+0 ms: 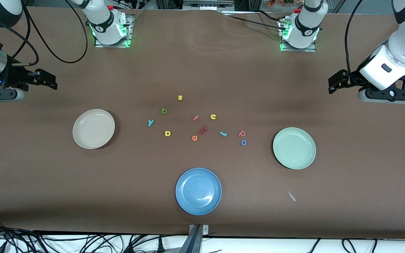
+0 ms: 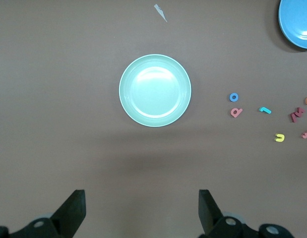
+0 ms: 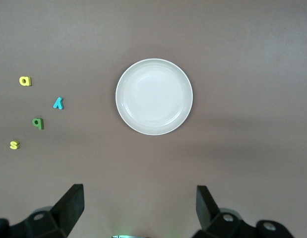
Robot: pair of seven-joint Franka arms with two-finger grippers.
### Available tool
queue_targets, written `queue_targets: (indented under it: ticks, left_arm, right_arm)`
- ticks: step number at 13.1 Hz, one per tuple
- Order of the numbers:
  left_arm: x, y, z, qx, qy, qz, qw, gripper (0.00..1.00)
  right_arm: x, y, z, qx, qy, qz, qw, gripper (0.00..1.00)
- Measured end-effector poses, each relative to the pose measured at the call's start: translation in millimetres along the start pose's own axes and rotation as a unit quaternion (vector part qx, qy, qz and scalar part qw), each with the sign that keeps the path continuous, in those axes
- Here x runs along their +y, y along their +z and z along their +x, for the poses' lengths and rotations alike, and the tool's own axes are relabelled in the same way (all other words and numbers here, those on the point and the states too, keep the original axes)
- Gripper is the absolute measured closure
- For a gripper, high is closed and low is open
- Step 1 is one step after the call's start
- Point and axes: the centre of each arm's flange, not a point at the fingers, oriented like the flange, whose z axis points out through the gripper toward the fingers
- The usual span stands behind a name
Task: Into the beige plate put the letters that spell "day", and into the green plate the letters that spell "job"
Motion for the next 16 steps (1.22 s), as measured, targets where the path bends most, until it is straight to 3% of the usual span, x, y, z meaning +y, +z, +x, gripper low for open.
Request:
queue_targets:
  ticks: [11,16]
  left_arm:
    - [2,3,1,-0.003,0.002,0.0,1.0,0.0]
    - [24,52,21,-0.046,0.021,0.002,0.999,0.0]
  right_arm:
    - [0,0,0,0.0,0.0,0.0,1.0,0.0]
    - [0,0,0,0.0,0.0,0.0,1.0,0.0]
